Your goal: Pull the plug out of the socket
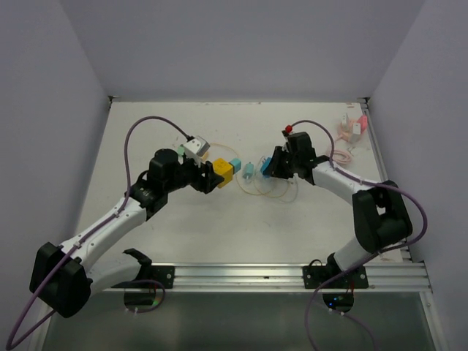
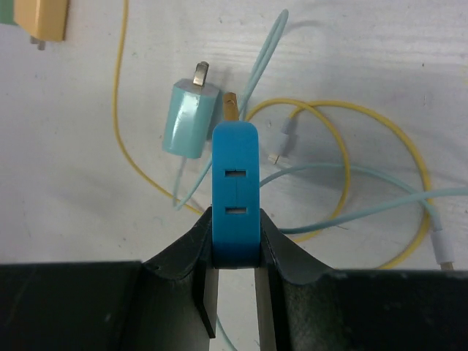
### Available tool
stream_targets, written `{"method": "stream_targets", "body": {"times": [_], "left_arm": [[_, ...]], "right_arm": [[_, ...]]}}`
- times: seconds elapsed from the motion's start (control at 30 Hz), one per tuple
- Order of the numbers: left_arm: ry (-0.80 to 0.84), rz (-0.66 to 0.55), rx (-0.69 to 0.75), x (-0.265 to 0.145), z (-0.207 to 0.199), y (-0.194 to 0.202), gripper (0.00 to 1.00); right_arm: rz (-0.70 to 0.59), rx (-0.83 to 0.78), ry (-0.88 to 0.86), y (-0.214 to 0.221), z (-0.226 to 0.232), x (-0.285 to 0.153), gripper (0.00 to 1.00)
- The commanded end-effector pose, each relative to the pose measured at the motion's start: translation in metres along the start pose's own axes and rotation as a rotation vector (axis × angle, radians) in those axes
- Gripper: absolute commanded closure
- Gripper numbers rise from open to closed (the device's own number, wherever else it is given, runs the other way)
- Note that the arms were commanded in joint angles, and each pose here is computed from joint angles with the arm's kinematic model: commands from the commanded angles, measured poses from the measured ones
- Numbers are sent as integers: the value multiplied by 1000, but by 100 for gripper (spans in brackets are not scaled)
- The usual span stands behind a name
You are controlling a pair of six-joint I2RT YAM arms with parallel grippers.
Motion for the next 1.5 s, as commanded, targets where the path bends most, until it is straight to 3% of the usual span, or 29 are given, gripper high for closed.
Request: {"method": "stream_targets", "body": {"times": [0.0,0.07,0.1,0.23,0.43,0.83,1.2,1.47], "left_arm": [[97,-101,51,-5,-14,-24,100],[103,-103,50,-5,-15,-25,100],[110,-105,51,-5,-15,-25,100],[114,-104,54,-5,-16,-25,100],[133,-92,53,1,-16,-24,100],[150,-90,50,5,-18,-28,100],[167,-102,32,7,-19,-24,100],[180,-164,-5,5,-23,-32,100]], "right_arm": [[-6,76,-28,-6,5,15,86],[2,91,-22,-4,4,19,77],[3,93,-15,-3,3,19,65],[5,74,33,-2,-3,10,41],[2,-14,50,-5,-1,-16,26],[33,-177,-189,-14,40,-58,22],[-50,-24,-310,-32,77,-76,22],[-91,189,-378,-37,94,-82,14]]}}
Point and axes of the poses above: each gripper's point midway between its finger pads, its own x axis out along the fingers, its own z axis along the line the jaws close on, y = z × x, the point moved 5 cm from there along -x, back along the fingers, and after that the axes turned 2 degrees about -x, right-handed, at the moved point
